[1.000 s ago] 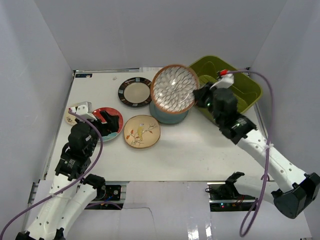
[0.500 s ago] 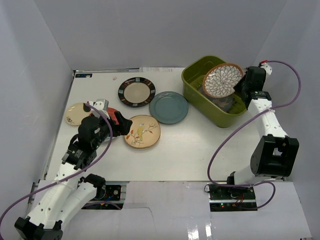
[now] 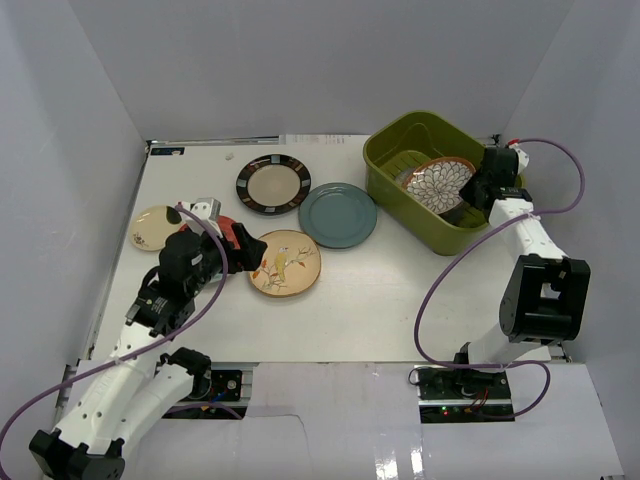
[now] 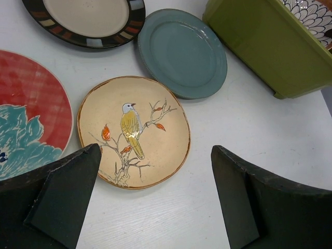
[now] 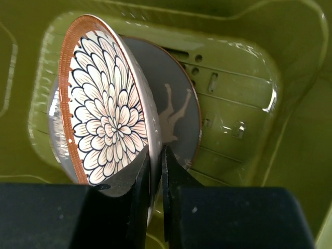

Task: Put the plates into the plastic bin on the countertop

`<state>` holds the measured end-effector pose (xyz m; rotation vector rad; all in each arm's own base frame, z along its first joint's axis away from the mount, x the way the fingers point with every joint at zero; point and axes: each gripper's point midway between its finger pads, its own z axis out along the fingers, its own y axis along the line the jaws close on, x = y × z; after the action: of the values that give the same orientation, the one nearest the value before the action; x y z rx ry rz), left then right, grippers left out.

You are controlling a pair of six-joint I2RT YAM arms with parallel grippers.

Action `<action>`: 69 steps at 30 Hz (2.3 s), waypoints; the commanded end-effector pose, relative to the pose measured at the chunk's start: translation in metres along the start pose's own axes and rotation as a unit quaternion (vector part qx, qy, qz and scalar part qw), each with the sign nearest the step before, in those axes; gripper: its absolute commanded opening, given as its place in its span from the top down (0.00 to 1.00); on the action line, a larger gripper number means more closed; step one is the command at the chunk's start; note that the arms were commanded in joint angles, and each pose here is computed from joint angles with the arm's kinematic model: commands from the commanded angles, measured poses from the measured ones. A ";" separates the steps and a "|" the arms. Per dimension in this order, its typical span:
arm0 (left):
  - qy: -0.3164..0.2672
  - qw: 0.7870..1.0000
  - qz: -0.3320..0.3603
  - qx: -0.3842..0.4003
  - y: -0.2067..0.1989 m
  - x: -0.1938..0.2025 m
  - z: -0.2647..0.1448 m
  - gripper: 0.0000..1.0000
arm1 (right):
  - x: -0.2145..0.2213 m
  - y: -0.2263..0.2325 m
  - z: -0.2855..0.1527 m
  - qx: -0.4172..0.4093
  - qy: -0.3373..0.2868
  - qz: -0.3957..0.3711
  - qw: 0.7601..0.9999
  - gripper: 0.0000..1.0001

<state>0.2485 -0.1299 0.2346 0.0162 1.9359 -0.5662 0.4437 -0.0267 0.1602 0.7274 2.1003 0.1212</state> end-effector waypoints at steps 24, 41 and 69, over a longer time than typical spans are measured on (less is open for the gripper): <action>-0.020 0.994 -0.009 -0.105 0.037 -0.009 0.004 0.02 | -0.060 0.025 -0.094 -0.062 -0.129 -0.043 0.989 0.06; -0.043 0.990 -0.017 -0.136 0.051 -0.018 0.000 0.02 | 0.274 0.192 -0.174 -0.374 0.116 -0.065 0.918 0.20; -0.051 0.992 -0.017 -0.114 0.043 -0.023 -0.004 0.02 | 0.278 0.193 -0.190 -0.399 0.137 0.007 0.907 0.92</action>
<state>0.2666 -0.0867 0.2247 -0.1814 1.9375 -0.3431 0.2492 0.3165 0.0576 0.2637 2.2738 0.9869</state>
